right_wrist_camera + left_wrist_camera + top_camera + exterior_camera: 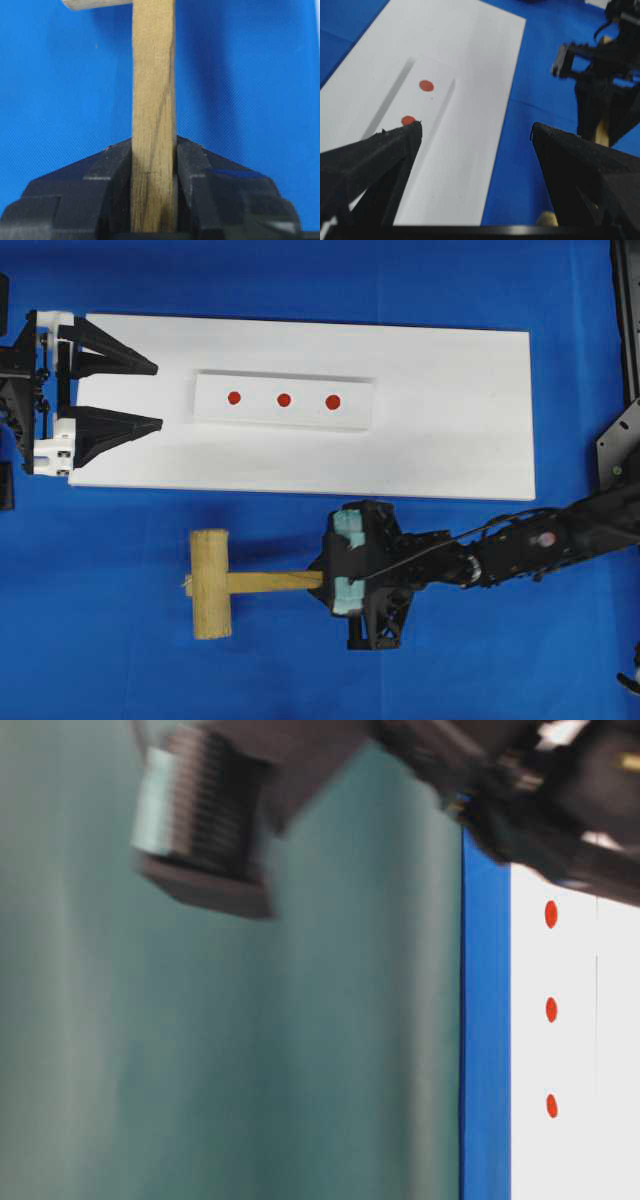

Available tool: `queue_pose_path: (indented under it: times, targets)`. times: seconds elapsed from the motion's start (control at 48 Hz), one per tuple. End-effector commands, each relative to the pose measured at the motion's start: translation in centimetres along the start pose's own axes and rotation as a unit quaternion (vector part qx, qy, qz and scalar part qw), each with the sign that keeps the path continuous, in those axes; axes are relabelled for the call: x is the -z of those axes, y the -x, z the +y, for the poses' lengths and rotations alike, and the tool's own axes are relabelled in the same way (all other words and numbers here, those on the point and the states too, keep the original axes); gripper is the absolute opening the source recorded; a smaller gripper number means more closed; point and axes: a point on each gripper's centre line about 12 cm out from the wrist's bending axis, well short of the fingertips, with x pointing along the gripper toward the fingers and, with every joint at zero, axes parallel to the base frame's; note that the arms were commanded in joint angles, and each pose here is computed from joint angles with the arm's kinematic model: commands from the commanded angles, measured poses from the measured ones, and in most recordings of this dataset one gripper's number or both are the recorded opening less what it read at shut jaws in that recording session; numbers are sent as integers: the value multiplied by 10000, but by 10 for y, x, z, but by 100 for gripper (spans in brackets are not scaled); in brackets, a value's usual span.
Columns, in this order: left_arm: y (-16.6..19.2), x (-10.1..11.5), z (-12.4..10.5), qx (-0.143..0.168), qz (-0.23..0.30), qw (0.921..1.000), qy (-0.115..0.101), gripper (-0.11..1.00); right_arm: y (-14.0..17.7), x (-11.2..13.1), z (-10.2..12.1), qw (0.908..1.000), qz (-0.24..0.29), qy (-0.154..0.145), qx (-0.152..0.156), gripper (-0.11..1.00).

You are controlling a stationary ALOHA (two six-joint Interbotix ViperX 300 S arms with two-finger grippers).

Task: Hit the mark with a hammer.
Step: 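Carry the mallet below the board and lower it onto the table, then open the right gripper and release the mallet handle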

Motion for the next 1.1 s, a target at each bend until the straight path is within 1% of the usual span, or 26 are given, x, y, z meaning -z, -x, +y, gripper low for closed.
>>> queue_pose_path:
  times: [0.0,0.125,0.292,0.604,0.979,1.041,1.083]
  targets:
    - [0,-6,-1,15,-100,9999,-11,88,-1,-14,5,9998,-153,-50,-64,7]
    - [0,-5,-1,13,-92,10000,-11,88,-8,-7,4,10000,-51,-32,-14,7]
    - [0,-6,0,1,-104,9999,-7,88,-14,1,-1,9999,53,-81,84,7]
    - [0,-6,1,-27,-112,9999,10,88,-23,15,-7,9995,243,-87,173,7]
    - [0,-6,1,-20,-110,9999,15,88,-24,17,-9,9992,287,-188,207,7]
    - [0,-6,1,-20,-110,9999,15,88,-24,16,-10,9991,286,-216,229,9]
    - [0,-6,1,-27,-112,9999,25,88,-24,16,-10,9991,285,-223,237,16]
